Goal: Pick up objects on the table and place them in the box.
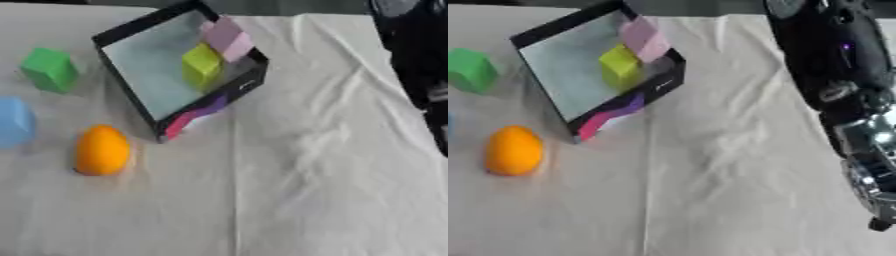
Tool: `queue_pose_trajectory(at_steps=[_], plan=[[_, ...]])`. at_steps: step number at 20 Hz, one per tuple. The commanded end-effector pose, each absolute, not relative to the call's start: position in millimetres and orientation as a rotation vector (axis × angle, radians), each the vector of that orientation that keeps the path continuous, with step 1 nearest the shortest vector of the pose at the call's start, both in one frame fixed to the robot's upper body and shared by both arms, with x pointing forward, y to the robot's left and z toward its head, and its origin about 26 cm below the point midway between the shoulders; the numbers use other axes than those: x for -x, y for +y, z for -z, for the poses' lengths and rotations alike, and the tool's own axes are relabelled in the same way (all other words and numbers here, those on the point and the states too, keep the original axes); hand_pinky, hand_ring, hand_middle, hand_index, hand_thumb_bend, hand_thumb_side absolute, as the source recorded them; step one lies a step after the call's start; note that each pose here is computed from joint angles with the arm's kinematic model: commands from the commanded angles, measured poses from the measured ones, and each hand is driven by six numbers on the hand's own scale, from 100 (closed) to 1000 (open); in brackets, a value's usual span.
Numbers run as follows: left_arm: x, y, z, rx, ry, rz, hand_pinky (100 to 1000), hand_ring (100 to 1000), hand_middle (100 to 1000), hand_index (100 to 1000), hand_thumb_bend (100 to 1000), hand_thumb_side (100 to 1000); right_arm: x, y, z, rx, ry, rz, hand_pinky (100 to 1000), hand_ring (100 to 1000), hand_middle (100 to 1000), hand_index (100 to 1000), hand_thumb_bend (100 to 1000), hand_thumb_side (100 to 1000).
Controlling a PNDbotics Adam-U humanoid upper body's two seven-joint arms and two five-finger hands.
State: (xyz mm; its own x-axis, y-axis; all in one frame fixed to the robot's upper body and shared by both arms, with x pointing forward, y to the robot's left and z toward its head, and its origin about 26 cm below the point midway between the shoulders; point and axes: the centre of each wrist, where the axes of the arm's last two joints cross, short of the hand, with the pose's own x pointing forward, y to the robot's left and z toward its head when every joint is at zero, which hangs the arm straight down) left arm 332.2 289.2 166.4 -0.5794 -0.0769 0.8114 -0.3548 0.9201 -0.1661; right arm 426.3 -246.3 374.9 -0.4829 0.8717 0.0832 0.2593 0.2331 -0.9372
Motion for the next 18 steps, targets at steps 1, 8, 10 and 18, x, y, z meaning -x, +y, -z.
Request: queue_pose_trajectory(at_steps=[1, 8, 10, 18], plan=[[-330, 298, -176, -0.347, -2.204, -0.378, 860, 843, 813, 797, 182, 667, -402, -278, -395, 1.087, -1.981, -1.053, 860, 793, 777, 843, 100, 442], [-330, 299, -178, -0.353, -2.212, -0.375, 859, 842, 814, 799, 177, 666, -369, -313, -365, 1.004, -2.076, -0.670, 863, 782, 772, 830, 100, 428], [-330, 299, -179, -0.354, -2.216, -0.378, 859, 842, 814, 799, 177, 666, -360, -316, -353, 0.977, -2.083, -0.594, 867, 788, 792, 840, 100, 450], [-331, 296, -181, -0.332, -2.222, -0.370, 859, 843, 820, 805, 176, 667, -344, -319, -285, 0.805, -2.078, -0.382, 890, 814, 818, 859, 100, 624]])
